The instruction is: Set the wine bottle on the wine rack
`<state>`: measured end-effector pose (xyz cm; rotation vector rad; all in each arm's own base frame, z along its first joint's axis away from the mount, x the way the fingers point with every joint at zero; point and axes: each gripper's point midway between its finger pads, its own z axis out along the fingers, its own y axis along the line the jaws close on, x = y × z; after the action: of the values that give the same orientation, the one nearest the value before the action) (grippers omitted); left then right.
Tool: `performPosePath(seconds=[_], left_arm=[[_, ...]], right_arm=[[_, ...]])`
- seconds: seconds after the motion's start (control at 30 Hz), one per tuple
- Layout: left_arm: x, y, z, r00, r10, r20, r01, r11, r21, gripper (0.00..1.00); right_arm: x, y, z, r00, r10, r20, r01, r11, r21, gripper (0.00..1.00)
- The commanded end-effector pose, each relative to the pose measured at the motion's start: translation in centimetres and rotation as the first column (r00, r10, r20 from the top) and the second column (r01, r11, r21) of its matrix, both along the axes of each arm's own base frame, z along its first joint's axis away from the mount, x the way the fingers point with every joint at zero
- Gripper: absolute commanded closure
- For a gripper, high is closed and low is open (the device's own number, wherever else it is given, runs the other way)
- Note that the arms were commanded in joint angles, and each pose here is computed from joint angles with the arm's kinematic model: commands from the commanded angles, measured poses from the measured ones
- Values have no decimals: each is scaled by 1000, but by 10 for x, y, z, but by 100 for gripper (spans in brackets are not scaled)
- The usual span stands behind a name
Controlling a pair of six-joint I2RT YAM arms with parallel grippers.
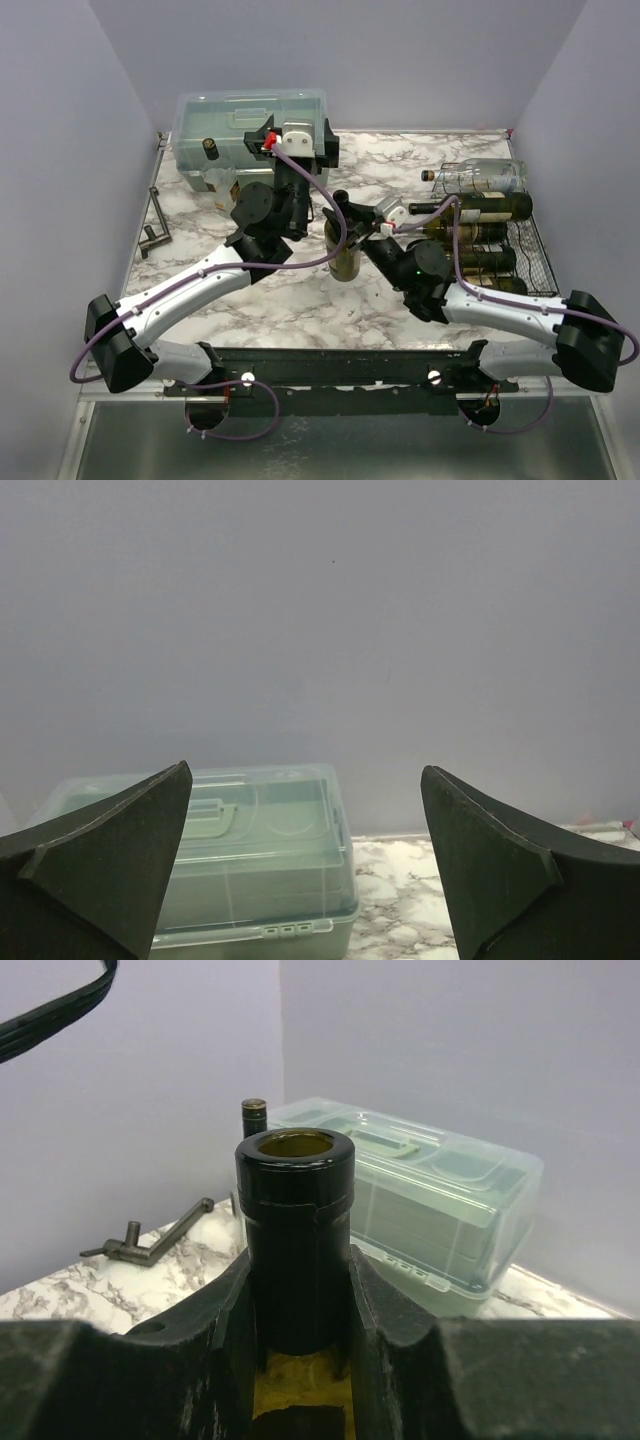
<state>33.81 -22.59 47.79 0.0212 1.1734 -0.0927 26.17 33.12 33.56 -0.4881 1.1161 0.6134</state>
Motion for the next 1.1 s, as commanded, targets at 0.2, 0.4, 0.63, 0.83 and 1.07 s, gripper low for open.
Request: performPosePath(seconds=[0.2,0.4,0.63,0.83,1.07], left_arm=[[-27,44,3,998,58,39,-64,983,170,1],[-41,62,-11,996,70,58,-83,961,263,1],[-59,79,-12,996,34,78,-45,988,147,5],[-66,92,-12,997,34,75,-38,998,54,5],[-75,94,-11,995,1,100,-4,1000,30,5]], right_arm=[[-9,-26,42,998,-39,55,41,998,-46,99],[-5,-35,76,990,-88,115,102,987,-122,99],[7,-51,87,961,-148,235,243,861,-448,99],[13,-80,73,936,-150,319,335,659,-673,99],[16,-102,8,966,-9,257,254,192,-948,99]])
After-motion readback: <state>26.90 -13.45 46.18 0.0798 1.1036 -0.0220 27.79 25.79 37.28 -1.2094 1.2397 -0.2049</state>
